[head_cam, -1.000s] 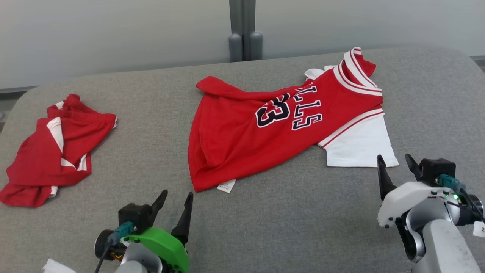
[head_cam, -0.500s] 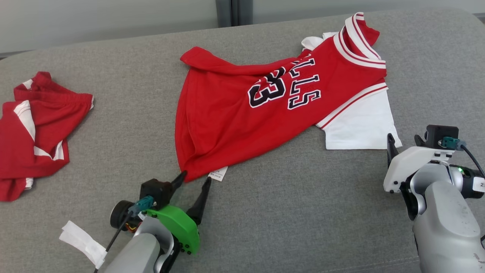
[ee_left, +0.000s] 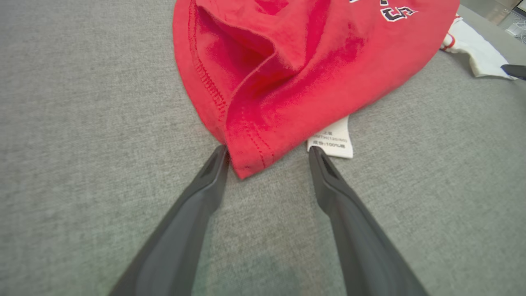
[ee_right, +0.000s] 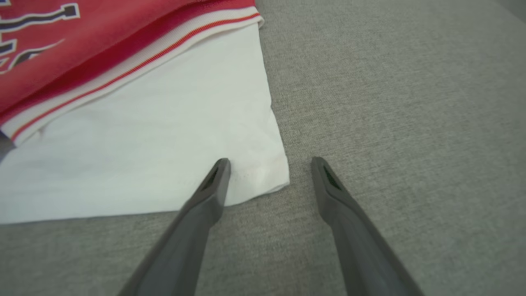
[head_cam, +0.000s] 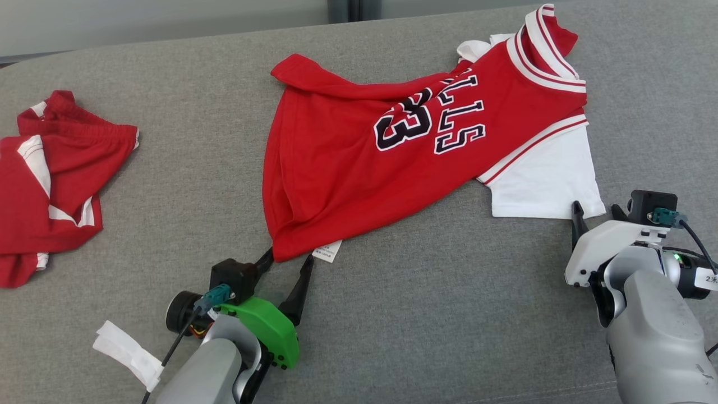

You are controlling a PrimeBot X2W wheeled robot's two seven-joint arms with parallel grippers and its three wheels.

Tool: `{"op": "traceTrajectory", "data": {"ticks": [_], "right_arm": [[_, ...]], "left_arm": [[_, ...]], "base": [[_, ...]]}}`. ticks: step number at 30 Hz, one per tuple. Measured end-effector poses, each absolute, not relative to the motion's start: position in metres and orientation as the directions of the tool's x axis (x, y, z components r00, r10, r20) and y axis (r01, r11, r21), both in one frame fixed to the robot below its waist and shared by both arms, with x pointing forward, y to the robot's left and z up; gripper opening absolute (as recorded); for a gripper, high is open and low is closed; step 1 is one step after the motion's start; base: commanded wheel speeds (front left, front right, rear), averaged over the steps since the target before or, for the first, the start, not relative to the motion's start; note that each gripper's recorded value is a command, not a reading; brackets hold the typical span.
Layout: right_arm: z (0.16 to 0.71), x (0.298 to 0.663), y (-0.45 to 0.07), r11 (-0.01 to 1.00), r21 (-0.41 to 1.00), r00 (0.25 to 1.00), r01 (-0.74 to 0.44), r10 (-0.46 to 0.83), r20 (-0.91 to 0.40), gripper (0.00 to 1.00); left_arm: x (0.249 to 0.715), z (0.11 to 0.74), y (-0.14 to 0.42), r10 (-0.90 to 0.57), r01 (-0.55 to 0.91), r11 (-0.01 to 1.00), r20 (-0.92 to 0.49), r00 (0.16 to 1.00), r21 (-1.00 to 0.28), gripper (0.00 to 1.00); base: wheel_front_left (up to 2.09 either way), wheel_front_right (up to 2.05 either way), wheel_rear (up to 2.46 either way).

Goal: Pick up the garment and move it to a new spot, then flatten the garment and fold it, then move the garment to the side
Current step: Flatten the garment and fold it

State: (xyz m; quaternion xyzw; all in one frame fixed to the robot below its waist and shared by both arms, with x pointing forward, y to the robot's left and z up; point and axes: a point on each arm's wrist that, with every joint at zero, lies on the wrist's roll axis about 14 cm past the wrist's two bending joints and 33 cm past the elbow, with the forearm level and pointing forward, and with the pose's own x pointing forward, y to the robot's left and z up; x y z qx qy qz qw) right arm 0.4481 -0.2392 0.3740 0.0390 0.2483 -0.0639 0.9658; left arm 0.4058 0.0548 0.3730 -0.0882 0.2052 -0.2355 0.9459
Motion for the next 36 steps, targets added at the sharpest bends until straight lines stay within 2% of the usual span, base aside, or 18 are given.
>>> {"op": "traceTrajectory", "data": {"ticks": [7, 20, 36], "right_arm": [[0.369, 0.455, -0.239, 0.983, 0.078, 0.863, 0.169, -0.109, -0.493, 1.0], [0.355, 0.463, -0.222, 0.991, 0.076, 0.826, 0.107, -0.046, -0.562, 1.0], [0.355, 0.46, -0.223, 0.991, 0.084, 0.829, 0.102, -0.038, -0.558, 1.0]], "left_arm": [[0.411, 0.379, 0.045, -0.516, 0.455, 0.854, -0.314, 0.797, -0.251, 1.0], [0.422, 0.389, 0.056, -0.496, 0.455, 0.868, -0.278, 0.823, -0.199, 1.0], [0.405, 0.372, 0.054, -0.508, 0.48, 0.861, -0.333, 0.795, -0.168, 1.0]], "base": [[0.0, 0.0, 0.0], [0.0, 0.0, 0.0], [0.0, 0.0, 0.0]]}}
